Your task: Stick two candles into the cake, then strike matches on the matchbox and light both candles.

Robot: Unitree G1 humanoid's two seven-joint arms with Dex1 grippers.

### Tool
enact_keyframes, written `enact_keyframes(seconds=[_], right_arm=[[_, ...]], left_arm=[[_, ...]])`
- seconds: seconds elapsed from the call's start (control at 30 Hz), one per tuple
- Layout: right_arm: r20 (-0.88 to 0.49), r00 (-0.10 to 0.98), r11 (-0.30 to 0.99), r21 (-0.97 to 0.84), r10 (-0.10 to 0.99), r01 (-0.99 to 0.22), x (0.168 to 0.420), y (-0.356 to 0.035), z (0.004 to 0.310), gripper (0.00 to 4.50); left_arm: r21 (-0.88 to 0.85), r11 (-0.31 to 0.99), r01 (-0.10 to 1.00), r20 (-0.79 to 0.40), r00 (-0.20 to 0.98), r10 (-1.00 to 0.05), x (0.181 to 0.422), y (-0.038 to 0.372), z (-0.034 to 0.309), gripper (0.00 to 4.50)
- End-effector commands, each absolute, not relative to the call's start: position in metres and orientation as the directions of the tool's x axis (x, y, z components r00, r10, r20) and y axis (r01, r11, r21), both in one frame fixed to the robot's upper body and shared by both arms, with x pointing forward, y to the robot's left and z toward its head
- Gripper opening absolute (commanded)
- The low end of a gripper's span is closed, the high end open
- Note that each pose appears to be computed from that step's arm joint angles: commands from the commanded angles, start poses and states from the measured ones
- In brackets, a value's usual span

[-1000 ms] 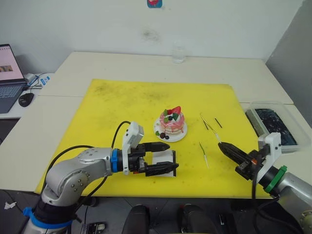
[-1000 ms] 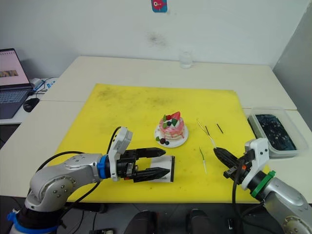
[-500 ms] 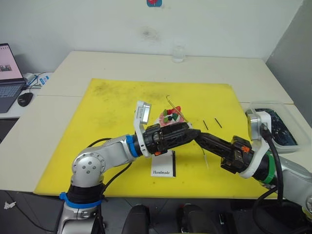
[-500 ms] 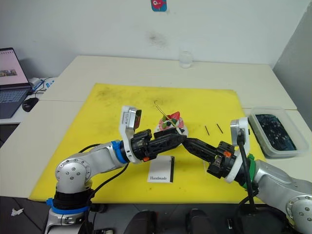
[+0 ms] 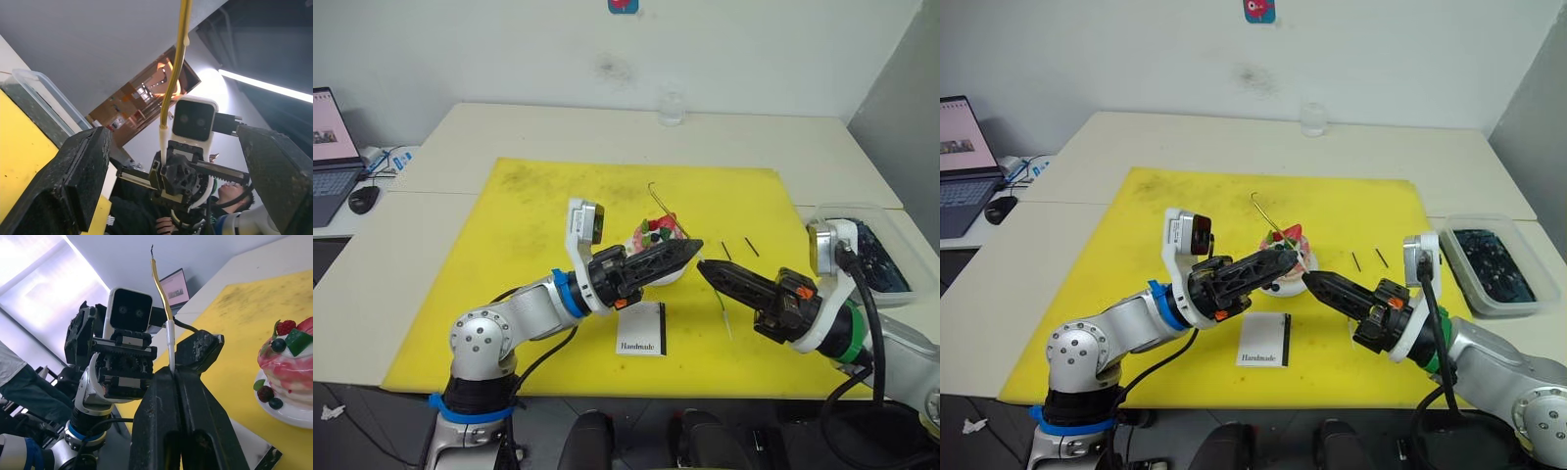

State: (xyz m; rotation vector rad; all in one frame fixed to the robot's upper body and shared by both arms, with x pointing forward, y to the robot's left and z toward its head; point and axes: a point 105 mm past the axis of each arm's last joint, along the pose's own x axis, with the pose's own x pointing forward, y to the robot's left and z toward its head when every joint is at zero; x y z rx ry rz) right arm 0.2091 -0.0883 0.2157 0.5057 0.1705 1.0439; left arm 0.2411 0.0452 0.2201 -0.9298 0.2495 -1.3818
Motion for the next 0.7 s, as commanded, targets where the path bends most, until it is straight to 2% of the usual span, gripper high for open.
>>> enact_keyframes(seconds=[0.03,0.23,0.33,0.7], right_arm=[[0.13,0.485,0.376,0.472,0.865,-0.797,0.206,-0.087,0.224,0.03],[0.125,0.481,0.374,0.474,0.868,-0.797,0.206,-0.088,0.224,0.03],[0.125,0.48,0.373,0.474,0.869,-0.798,0.206,-0.088,0.224,0.0],[0.127,0.474,0.369,0.47,0.871,-0.802,0.205,-0.085,0.225,0.0]], left_arm=[[-0.675,-0.123,0.727,0.395,0.215,-0.893,0.239,0.046,0.228,4.5],[-0.684,-0.143,0.715,0.406,0.211,-0.889,0.239,0.042,0.228,4.5],[-0.689,-0.151,0.709,0.403,0.202,-0.893,0.237,0.039,0.226,3.95],[-0.689,-0.154,0.708,0.386,0.18,-0.905,0.235,0.034,0.221,0.39]])
